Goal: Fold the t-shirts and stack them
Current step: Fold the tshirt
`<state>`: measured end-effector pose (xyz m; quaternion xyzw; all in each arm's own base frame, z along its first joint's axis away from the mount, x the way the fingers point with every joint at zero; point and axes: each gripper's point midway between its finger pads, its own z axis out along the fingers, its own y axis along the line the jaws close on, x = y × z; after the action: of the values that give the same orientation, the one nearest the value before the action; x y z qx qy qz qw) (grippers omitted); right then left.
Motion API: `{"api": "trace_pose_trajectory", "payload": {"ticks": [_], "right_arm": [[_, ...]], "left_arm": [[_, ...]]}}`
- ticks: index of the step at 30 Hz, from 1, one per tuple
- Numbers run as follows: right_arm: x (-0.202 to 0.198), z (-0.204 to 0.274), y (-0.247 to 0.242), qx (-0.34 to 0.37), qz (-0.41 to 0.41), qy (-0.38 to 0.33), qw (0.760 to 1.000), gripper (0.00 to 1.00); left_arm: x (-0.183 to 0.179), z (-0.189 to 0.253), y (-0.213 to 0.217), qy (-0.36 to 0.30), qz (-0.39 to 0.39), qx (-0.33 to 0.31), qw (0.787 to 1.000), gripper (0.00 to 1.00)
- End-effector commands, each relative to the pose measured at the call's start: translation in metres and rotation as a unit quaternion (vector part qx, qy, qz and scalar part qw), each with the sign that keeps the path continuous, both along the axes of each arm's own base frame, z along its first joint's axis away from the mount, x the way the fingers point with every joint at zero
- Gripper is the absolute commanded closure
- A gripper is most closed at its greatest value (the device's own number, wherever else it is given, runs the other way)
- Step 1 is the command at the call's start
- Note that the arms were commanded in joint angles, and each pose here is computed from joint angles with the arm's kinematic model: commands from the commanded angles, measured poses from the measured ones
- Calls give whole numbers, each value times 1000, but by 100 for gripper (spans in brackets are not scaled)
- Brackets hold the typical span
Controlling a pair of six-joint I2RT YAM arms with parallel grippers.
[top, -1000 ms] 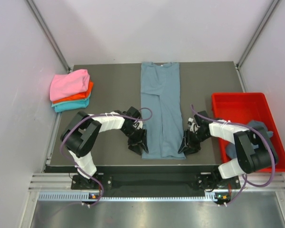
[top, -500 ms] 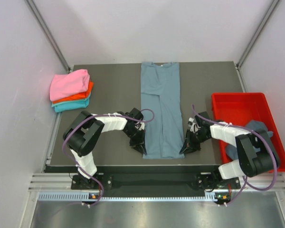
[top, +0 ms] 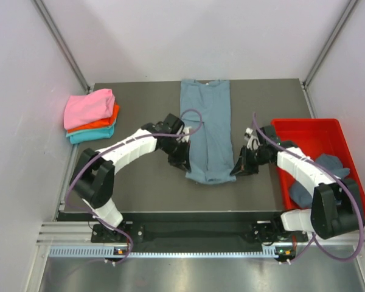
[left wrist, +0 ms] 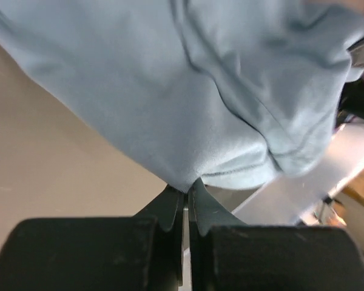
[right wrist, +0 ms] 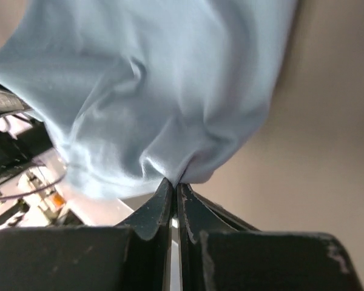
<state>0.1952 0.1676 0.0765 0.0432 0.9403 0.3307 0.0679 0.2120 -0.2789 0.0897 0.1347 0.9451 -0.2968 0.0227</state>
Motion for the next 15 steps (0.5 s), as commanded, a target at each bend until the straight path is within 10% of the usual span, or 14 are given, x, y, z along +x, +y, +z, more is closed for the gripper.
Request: {"api": "trace_pose_trajectory", "payload": {"ticks": [1,15], "right_arm": [[37,45,-1,4,4,-84,996,100],[163,93,-5,-10,-12,-200,980,100]], "left_arm": [[35,36,16,-73,4,-1,997,100],[172,57,28,-117,70,-40,990,100]]}}
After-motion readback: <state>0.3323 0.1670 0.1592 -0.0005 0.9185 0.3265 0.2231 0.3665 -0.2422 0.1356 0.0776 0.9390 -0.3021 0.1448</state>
